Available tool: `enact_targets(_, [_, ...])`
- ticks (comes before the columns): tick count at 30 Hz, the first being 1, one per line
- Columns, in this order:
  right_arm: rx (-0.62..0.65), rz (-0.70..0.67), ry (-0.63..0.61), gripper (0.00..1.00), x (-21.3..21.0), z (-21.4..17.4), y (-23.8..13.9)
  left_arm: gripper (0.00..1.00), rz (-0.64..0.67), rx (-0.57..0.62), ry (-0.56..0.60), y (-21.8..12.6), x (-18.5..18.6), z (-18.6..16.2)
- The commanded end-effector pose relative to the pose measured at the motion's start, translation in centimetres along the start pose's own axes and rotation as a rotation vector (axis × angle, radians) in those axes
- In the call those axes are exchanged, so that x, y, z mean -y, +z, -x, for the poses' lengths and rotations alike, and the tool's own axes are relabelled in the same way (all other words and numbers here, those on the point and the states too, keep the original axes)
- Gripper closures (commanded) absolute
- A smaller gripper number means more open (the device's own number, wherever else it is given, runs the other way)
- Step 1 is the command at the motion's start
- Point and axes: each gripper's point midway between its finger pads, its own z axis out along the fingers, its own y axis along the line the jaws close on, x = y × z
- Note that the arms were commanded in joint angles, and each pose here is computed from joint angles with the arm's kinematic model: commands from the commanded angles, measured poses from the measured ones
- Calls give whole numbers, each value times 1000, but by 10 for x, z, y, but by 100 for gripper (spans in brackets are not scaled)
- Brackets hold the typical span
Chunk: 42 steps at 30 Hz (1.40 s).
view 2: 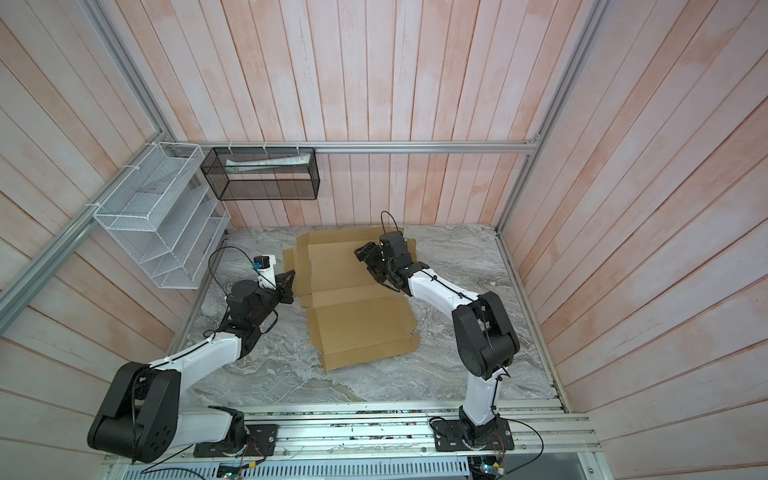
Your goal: Fold the paper box
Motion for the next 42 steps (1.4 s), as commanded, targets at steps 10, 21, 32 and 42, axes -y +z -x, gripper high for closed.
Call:
enact_targets(10, [146, 145, 144, 22, -59, 47, -31, 100, -30, 132, 81, -12, 13, 25])
enact_targets(21, [174, 162, 282, 23, -69, 72, -34, 100, -68, 203, 113, -22, 26, 33])
enact_targets(32, [143, 165, 335, 26, -75, 77, -25, 100, -70, 267, 149, -34, 31, 43])
enact_targets(42, [113, 160, 348, 37, -68, 70, -21, 100, -79, 291, 167, -39, 37, 47])
